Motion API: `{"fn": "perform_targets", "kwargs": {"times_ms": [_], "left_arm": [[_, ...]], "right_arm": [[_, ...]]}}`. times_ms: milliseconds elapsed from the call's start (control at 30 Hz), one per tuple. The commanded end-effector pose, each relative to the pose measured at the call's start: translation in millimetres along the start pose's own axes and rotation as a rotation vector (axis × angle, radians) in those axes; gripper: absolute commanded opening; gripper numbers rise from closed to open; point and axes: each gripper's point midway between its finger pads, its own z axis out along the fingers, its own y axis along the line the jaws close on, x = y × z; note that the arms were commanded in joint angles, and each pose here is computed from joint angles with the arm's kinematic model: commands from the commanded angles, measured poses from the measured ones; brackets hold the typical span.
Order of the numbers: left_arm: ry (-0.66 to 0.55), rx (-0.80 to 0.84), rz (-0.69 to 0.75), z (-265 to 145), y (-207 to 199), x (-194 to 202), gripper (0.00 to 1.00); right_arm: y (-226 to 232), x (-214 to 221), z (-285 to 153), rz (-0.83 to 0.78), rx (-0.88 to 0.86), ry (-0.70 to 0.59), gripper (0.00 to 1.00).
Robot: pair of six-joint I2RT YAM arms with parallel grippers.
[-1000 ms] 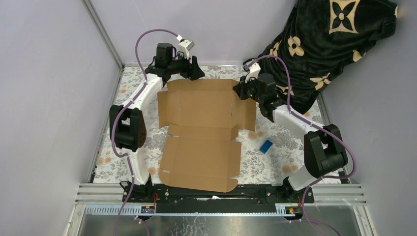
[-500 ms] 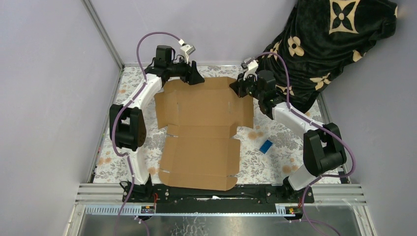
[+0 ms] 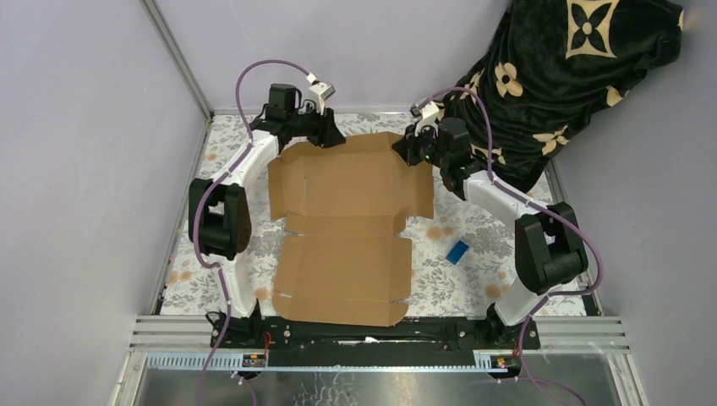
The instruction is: Fold the paper box
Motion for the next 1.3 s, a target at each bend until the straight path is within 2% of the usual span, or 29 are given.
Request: {"fn": "perform_targets", "kwargs": {"times_ms": [0, 200, 367, 433, 500, 600, 800, 900, 1100, 1267], "left_arm": [[0.061, -0.034, -0.006, 2.1, -9.9, 20.5, 0.41], [0.122, -0.14, 0.038, 4.2, -13.0, 34.1, 0.26], [0.171, -0.271, 0.112, 0.0, -12.2, 36.2, 0.19], [0.185, -0.326, 0.141, -4.0, -11.5, 35.9, 0.17], [0.187, -0.376, 0.167, -8.6, -12.4, 32.8, 0.16], [0.192, -0.443, 0.204, -13.5, -15.9, 29.4, 0.15], [0.163, -0.54, 0.241, -27.7, -19.2, 20.1, 0.12], [0.148, -0.589, 0.256, -37.1, -17.1, 12.8, 0.12], [0.158, -0.633, 0.279, -54.1, -18.6, -0.5, 0.12], [0.154, -0.655, 0.279, -66.4, -22.5, -11.2, 0.13]], "right_arm": [[9.8, -33.7, 6.8, -0.045, -0.05, -0.084, 0.0], [4.2, -30.7, 14.4, -0.038, -0.038, -0.083, 0.0], [-2.6, -29.7, 16.0, -0.035, -0.018, -0.083, 0.01], [-5.3, -29.3, 15.6, -0.032, -0.009, -0.083, 0.09], [-8.1, -28.8, 14.6, -0.025, 0.002, -0.086, 0.24], [-11.5, -31.6, 11.9, -0.009, 0.02, -0.096, 0.4], [-21.0, -44.3, 0.3, 0.014, 0.084, -0.123, 0.59], [-23.9, -52.5, -8.3, 0.032, 0.102, -0.146, 0.64], [-32.8, -59.2, -29.1, 0.087, 0.139, -0.16, 0.66], [-48.9, -38.7, -42.0, 0.159, 0.23, -0.073, 0.67]]}}
